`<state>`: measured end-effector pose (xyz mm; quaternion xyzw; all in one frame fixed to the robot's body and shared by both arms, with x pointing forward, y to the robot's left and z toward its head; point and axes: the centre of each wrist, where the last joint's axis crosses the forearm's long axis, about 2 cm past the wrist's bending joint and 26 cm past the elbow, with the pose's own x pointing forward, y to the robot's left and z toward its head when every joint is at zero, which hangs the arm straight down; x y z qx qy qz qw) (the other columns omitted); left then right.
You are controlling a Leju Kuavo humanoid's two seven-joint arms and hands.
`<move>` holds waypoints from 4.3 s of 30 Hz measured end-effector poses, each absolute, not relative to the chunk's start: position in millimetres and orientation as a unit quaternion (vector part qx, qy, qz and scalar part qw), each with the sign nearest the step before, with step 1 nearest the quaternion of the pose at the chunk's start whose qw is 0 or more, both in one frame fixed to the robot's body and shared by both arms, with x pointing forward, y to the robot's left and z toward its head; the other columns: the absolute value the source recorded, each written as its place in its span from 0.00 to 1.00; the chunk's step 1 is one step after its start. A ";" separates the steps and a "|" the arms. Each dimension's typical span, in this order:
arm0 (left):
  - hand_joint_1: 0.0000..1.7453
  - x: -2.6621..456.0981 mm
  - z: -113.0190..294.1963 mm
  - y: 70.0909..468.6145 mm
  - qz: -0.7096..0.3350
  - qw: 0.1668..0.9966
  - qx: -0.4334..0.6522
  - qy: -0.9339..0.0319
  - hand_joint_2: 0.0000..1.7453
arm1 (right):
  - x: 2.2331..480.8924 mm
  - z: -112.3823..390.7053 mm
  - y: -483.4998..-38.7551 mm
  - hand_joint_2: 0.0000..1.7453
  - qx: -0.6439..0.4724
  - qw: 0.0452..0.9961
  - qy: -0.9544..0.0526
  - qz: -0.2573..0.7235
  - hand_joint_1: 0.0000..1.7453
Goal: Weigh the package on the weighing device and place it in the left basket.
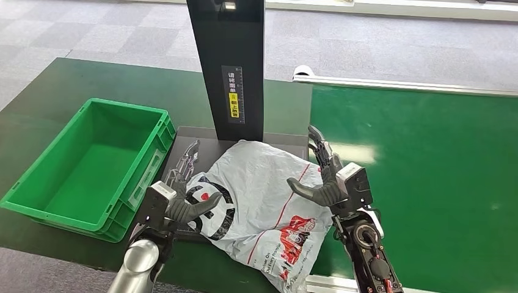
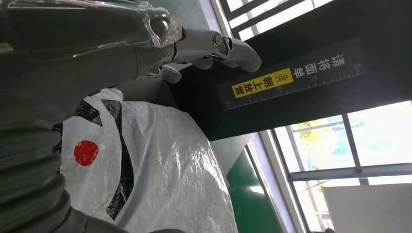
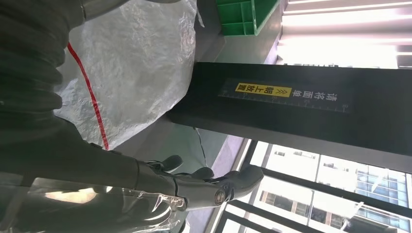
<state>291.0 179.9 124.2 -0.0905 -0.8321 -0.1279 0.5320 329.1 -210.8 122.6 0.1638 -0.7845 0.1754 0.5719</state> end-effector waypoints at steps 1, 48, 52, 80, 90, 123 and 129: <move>0.00 291.1 123.9 180.0 -0.135 0.534 -0.083 -0.831 1.00 | 329.1 122.6 -210.9 1.00 0.166 0.572 -0.785 0.173 0.00; 0.99 302.5 90.0 150.6 -0.562 0.497 0.086 -0.655 1.00 | 311.4 111.8 -216.8 1.00 0.179 0.592 -0.771 0.151 0.00; 1.00 296.6 90.8 151.5 -0.535 0.463 0.100 -0.699 1.00 | 308.9 111.6 -217.8 1.00 0.179 0.591 -0.772 0.148 0.00; 1.00 283.7 201.1 226.6 -0.089 0.184 0.458 -0.865 0.00 | 306.0 111.7 -224.4 1.00 0.175 0.583 -0.784 0.126 0.00; 1.00 272.7 215.6 286.4 -0.049 0.175 0.574 -0.798 0.00 | 299.8 105.6 -223.8 1.00 0.175 0.587 -0.780 0.128 0.00; 1.00 191.2 275.3 506.2 -0.365 0.011 0.832 -0.417 0.00 | 282.3 96.2 -246.9 1.00 0.158 0.595 -0.778 0.125 0.00; 1.00 165.5 303.2 546.8 -0.410 -0.025 0.842 -0.349 0.00 | 283.1 96.7 -247.9 1.00 0.158 0.594 -0.778 0.133 0.00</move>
